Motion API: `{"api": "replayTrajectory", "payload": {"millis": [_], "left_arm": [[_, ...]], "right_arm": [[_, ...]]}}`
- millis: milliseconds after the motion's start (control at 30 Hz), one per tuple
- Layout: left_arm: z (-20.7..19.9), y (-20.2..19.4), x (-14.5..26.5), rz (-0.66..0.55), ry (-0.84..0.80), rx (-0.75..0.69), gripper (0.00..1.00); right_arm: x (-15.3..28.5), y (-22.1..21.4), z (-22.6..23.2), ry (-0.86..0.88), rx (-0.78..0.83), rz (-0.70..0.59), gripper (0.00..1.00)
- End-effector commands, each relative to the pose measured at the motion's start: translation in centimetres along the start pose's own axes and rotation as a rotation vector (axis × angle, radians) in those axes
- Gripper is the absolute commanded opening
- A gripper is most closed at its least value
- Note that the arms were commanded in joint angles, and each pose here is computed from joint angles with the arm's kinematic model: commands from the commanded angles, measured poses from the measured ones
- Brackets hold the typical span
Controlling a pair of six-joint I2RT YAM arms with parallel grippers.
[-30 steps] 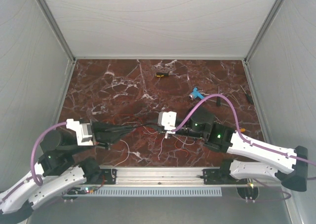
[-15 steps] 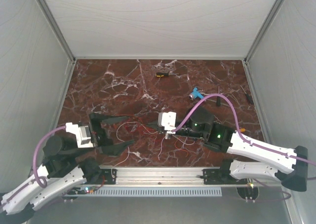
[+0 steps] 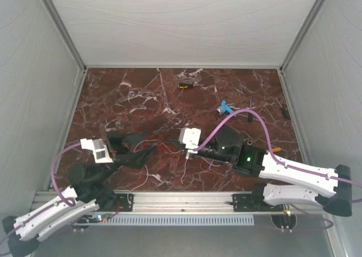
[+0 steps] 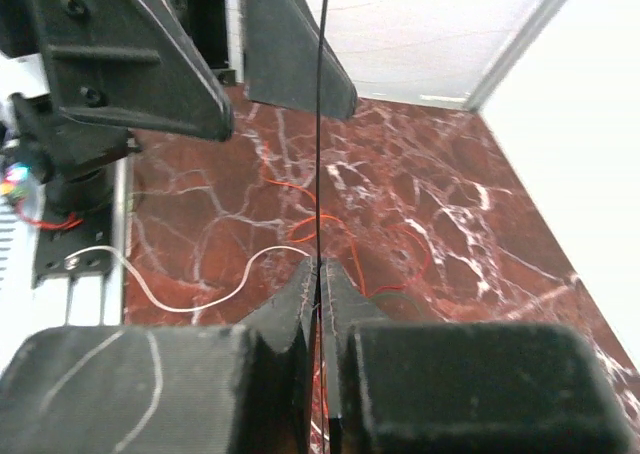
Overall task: Zip-tie the wires
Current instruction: Pick up the ribbon at the center of the board.
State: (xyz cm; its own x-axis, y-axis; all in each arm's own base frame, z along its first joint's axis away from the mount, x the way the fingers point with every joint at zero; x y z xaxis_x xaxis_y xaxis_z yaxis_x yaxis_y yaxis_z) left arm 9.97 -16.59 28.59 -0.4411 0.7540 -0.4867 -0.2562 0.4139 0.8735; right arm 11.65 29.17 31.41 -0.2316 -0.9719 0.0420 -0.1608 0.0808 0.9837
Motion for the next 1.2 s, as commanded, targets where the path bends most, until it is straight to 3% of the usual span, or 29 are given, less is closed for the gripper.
{"api": "replayTrajectory", "payload": {"millis": [0,133,300,567,933,1167], "left_arm": [[1.7,5.5,-0.8,-0.301,0.17,0.087,0.59],[3.4,5.6,-1.6,-0.307,0.303,0.101,0.58],[4.2,5.8,-2.6,-0.293,0.371,0.113,0.51],[6.3,4.7,-2.4,-0.273,0.553,0.116,0.46],[5.9,4.7,-3.9,-0.313,0.488,0.081,0.49],[6.5,4.2,-5.3,-0.306,0.521,0.068,0.45]], "right_arm": [[-0.9,0.7,-1.8,-0.272,0.006,-0.043,0.0],[-1.7,0.5,-3.4,-0.542,0.041,-0.005,0.0],[-2.7,0.4,-4.6,-0.703,0.068,0.032,0.0],[-4.0,0.7,-4.6,-0.694,0.071,0.016,0.0],[-5.1,0.5,-4.4,-0.663,0.08,0.027,0.0],[-5.3,0.3,-3.9,-0.629,0.083,0.029,0.0]]}}
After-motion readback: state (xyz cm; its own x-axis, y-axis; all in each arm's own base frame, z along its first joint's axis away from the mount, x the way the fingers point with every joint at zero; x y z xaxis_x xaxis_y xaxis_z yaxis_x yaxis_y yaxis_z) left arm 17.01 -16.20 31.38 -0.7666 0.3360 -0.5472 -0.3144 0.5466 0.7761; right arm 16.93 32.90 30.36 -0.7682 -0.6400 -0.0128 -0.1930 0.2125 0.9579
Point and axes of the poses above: each gripper's point midway between its finger pads, its own x axis back along the fingers, its own z axis along the line the jaws close on, y = z × x, the point moved 6 cm from there along x, back along the fingers, and after that the axes turned 10 degrees about -x, right-handed, at the moved point
